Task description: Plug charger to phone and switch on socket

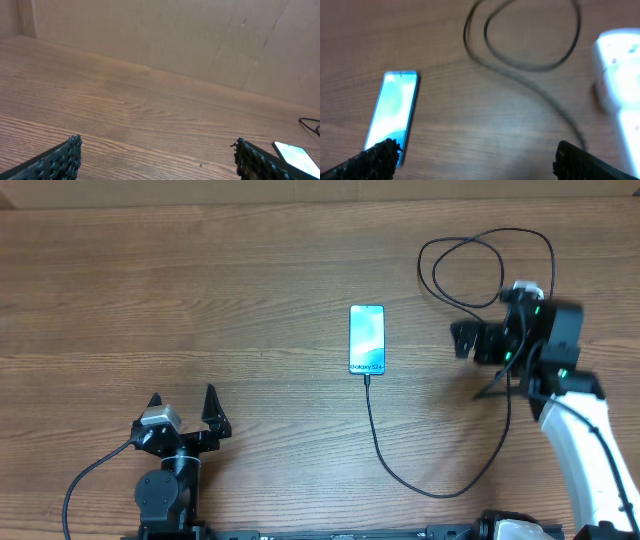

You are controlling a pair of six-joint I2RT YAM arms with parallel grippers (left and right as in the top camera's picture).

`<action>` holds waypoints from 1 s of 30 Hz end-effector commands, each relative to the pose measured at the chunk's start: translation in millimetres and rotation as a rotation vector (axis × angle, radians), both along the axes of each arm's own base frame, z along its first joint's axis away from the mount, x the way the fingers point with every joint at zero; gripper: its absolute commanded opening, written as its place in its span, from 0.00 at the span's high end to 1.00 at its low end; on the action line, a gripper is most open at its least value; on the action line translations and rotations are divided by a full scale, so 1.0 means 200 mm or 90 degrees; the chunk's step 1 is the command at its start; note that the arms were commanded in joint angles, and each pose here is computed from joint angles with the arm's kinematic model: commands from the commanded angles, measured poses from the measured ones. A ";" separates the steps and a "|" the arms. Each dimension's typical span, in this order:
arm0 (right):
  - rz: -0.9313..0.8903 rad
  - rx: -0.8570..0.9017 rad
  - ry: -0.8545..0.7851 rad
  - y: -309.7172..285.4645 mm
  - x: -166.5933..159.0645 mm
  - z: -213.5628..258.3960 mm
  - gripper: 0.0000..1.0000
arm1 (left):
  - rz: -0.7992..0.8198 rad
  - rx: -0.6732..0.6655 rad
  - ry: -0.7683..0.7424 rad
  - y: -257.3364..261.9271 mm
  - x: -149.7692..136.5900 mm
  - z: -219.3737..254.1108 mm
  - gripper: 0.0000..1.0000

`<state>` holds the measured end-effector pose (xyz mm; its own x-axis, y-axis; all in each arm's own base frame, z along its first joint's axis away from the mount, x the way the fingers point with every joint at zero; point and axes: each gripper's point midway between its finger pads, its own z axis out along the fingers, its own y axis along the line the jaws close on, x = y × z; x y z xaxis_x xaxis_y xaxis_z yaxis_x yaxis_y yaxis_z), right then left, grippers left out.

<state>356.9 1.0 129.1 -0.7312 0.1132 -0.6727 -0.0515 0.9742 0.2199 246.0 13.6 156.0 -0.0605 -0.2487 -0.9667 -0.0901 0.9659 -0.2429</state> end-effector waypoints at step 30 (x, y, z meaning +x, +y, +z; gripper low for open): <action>0.045 -0.006 -0.245 0.14 -0.51 -0.27 0.00 | 0.008 0.015 -0.004 0.01 0.00 0.01 0.00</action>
<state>252.5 36.6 69.9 -0.4658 0.0783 -0.8814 -0.2277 0.9519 0.2049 246.0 13.6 155.9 -0.0609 -0.2487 -0.9667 -0.0902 0.9659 -0.2429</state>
